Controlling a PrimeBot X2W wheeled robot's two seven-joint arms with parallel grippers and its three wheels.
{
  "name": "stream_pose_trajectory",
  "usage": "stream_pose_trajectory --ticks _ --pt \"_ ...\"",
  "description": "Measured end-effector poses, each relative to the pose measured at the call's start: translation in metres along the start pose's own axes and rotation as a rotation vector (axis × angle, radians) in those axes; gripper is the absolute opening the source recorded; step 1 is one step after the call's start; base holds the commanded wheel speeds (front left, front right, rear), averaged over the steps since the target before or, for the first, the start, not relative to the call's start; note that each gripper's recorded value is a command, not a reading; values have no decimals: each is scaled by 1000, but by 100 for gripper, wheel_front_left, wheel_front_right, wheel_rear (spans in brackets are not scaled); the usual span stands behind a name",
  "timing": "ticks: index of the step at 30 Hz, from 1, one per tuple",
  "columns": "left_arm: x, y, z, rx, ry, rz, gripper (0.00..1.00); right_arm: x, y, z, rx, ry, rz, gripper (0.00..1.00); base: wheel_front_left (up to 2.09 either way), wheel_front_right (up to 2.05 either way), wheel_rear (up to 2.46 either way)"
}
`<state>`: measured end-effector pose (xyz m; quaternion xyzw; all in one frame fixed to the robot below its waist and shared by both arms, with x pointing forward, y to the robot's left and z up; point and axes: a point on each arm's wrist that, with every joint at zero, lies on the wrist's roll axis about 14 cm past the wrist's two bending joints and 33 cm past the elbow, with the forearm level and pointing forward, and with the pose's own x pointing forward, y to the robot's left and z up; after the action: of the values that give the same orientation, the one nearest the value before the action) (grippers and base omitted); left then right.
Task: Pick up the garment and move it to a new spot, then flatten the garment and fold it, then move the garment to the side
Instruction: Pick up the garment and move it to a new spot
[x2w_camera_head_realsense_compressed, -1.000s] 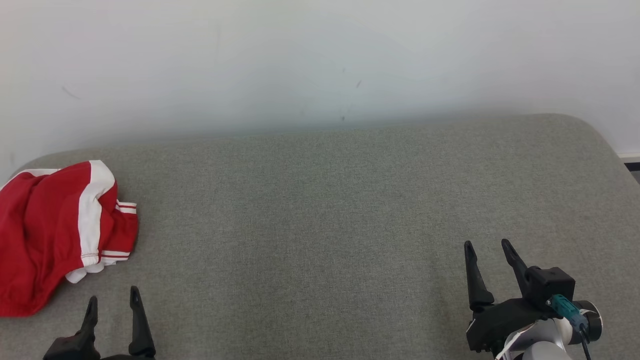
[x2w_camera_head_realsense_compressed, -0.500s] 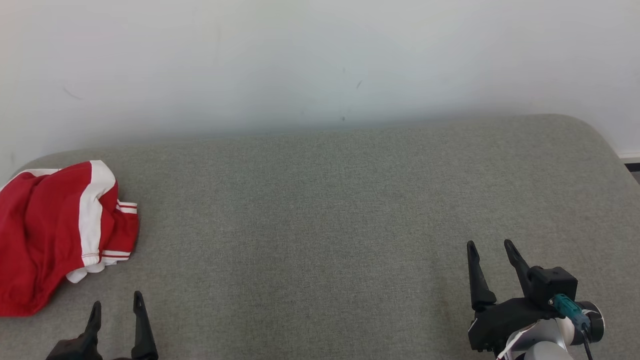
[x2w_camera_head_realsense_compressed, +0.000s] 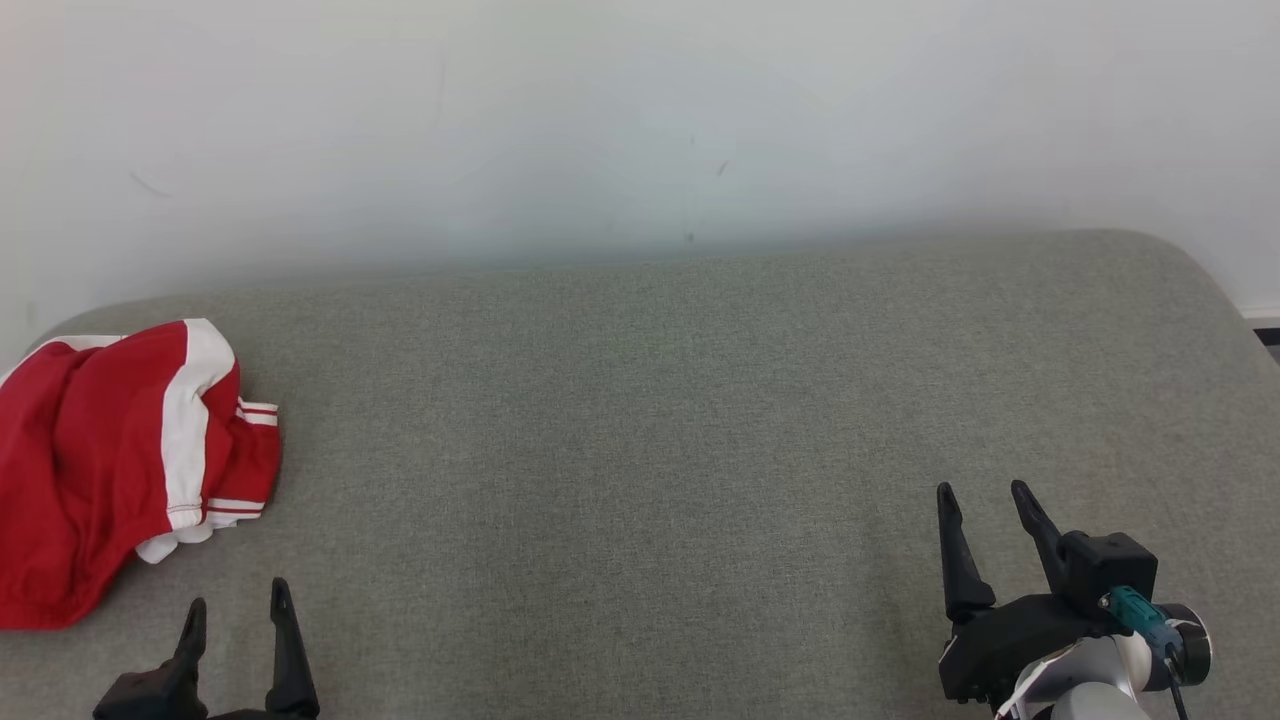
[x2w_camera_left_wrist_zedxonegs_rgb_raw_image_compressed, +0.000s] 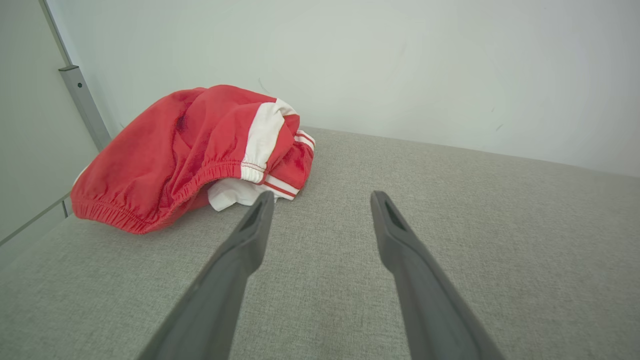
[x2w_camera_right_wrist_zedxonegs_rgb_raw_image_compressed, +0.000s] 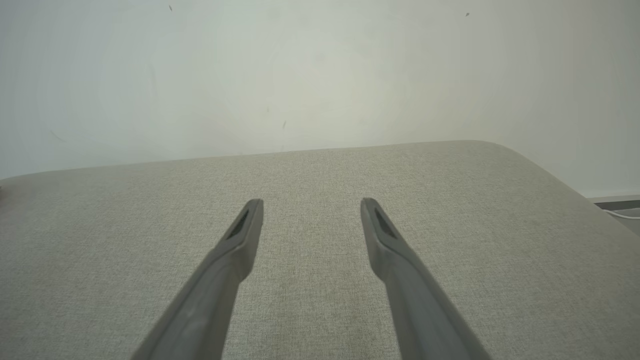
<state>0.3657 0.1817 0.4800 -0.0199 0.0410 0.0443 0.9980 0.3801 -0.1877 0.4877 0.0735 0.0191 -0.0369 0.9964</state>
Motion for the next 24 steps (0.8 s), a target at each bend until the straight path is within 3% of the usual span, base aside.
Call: stream_pose_trajectory --ticks 10,24 --pt "-6 2 0 -6 8 8 100 4 8 -4 1 15 21 100 0 0 0" --pt "-29 47 1 -28 1 145 100 16 58 -13 -5 42 158 100 0 0 0"
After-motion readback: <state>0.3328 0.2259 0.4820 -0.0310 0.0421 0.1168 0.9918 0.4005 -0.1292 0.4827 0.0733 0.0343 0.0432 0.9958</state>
